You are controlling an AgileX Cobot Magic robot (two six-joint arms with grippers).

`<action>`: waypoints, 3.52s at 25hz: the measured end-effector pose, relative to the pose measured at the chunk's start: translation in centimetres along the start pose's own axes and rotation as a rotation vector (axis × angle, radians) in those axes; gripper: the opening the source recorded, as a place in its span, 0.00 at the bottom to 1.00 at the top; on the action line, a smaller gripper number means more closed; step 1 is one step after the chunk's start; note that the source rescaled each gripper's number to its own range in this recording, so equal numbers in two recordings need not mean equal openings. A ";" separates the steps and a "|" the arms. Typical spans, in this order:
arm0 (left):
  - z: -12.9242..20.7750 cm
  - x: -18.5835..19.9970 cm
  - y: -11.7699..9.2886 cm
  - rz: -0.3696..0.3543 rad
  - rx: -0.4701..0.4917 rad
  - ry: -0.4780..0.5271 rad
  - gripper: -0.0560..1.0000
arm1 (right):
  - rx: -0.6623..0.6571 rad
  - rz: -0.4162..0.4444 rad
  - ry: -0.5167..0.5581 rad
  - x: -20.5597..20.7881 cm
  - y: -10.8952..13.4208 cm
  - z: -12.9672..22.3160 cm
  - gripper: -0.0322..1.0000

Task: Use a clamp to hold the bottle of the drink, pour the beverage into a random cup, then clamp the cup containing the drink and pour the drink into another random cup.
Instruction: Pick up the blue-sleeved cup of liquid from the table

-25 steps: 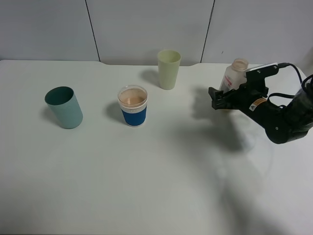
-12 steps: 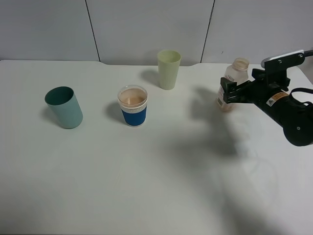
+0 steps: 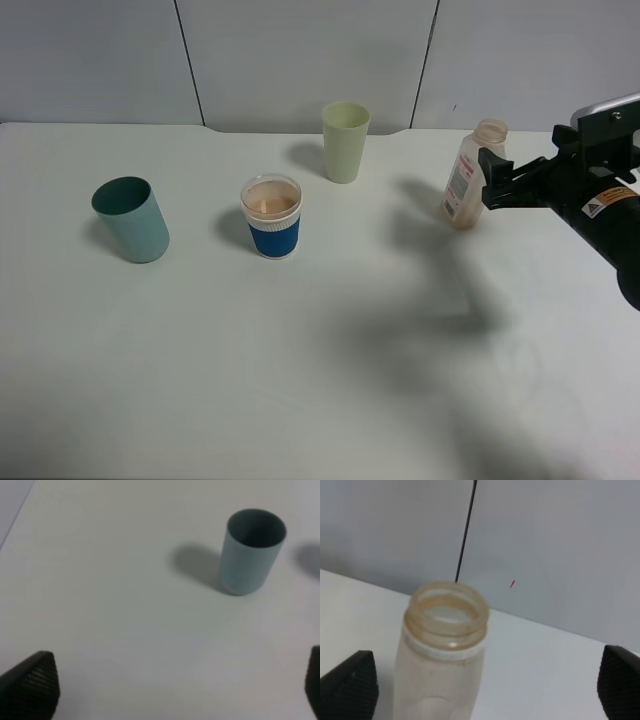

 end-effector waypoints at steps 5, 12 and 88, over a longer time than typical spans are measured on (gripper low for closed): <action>0.0 0.0 0.0 0.000 0.000 0.000 1.00 | -0.001 0.013 -0.032 1.3 -0.2 -1.2 0.78; 0.0 0.0 0.0 0.000 0.000 0.000 1.00 | -0.080 0.072 -0.137 3.8 -1.3 -5.8 0.95; 0.0 0.0 0.0 0.000 0.000 0.000 1.00 | -0.275 0.077 0.384 29.0 -0.7 -8.8 1.00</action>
Point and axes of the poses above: a point on each arm's last joint axis where the gripper is mounted, x pointing back along that axis away from the gripper, y along the wrist's bending axis when the last joint is at zero, z = x × y, the point moved 3 cm from there along -x, pointing out along that axis toward the gripper, and after that the axes turned 8 degrees about -x, right-handed, at the moved point
